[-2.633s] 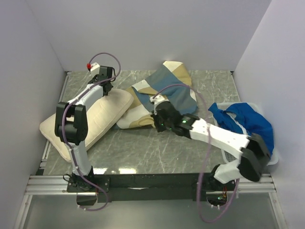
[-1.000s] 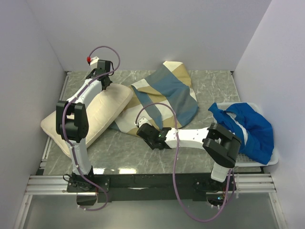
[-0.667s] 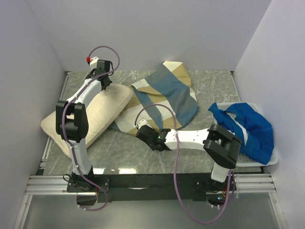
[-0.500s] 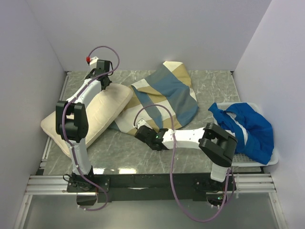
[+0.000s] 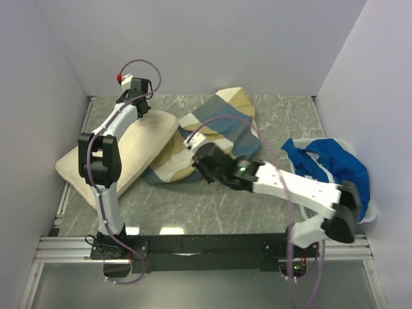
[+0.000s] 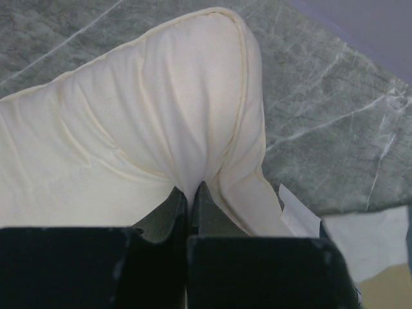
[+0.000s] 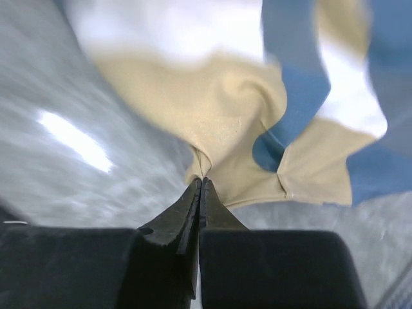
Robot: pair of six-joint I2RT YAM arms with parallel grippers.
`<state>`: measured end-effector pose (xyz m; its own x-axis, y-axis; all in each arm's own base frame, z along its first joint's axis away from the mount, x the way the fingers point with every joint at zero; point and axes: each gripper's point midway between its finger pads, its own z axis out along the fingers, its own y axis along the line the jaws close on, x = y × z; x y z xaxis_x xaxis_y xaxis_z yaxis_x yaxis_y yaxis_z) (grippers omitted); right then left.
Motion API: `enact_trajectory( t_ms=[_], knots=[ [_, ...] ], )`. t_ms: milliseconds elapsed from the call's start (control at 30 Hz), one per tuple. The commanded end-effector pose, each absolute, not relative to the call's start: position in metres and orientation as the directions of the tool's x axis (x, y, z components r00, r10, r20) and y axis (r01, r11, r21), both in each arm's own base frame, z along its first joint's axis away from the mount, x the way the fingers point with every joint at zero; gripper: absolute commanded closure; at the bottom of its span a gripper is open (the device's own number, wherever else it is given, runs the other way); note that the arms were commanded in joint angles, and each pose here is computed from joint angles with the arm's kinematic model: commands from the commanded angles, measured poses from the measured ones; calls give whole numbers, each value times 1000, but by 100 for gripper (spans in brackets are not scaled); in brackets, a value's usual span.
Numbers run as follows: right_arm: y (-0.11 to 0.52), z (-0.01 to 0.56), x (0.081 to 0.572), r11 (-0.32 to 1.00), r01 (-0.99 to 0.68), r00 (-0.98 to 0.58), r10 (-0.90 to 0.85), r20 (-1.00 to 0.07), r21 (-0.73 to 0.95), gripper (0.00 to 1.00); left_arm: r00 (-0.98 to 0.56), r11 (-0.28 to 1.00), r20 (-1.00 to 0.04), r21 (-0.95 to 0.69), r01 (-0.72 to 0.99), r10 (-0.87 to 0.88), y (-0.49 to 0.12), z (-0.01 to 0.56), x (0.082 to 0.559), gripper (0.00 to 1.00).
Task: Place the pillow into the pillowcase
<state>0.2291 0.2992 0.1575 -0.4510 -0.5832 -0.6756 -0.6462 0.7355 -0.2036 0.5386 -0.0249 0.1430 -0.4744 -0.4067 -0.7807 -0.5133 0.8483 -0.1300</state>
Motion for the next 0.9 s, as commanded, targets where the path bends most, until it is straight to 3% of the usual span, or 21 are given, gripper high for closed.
enact_trajectory(
  t_ms=[0,167,367,400,467,600,767,867],
  knots=[
    [303,260,227,707,-702,-335,-440,-834,-91,100,-392,864,-836,-175,-472,-384,-25,178,576,99],
    [297,263,248,733,-680,-389,-368,-844,-6,100,-404,877,-835,-175,-447,-372,-31,176,584,99],
    [271,158,248,805,-593,-585,-448,-676,-21,97,-410,881,-827,-199,-429,-386,-34,176,576,99],
    [267,144,243,818,-574,-616,-441,-653,-11,87,-408,881,-827,-200,-428,-386,-34,177,574,99],
    [261,107,217,814,-580,-668,-449,-593,37,78,-403,881,-830,-203,-428,-387,-33,181,571,99],
    [264,95,186,786,-616,-649,-475,-594,45,43,-393,877,-829,-219,-428,-399,-34,190,567,99],
    [271,138,200,794,-607,-594,-418,-687,42,26,-385,866,-817,-252,-431,-429,-36,206,555,99],
    [282,156,216,802,-597,-561,-390,-730,30,25,-371,861,-815,-274,-428,-444,-36,218,541,99]
  ],
)
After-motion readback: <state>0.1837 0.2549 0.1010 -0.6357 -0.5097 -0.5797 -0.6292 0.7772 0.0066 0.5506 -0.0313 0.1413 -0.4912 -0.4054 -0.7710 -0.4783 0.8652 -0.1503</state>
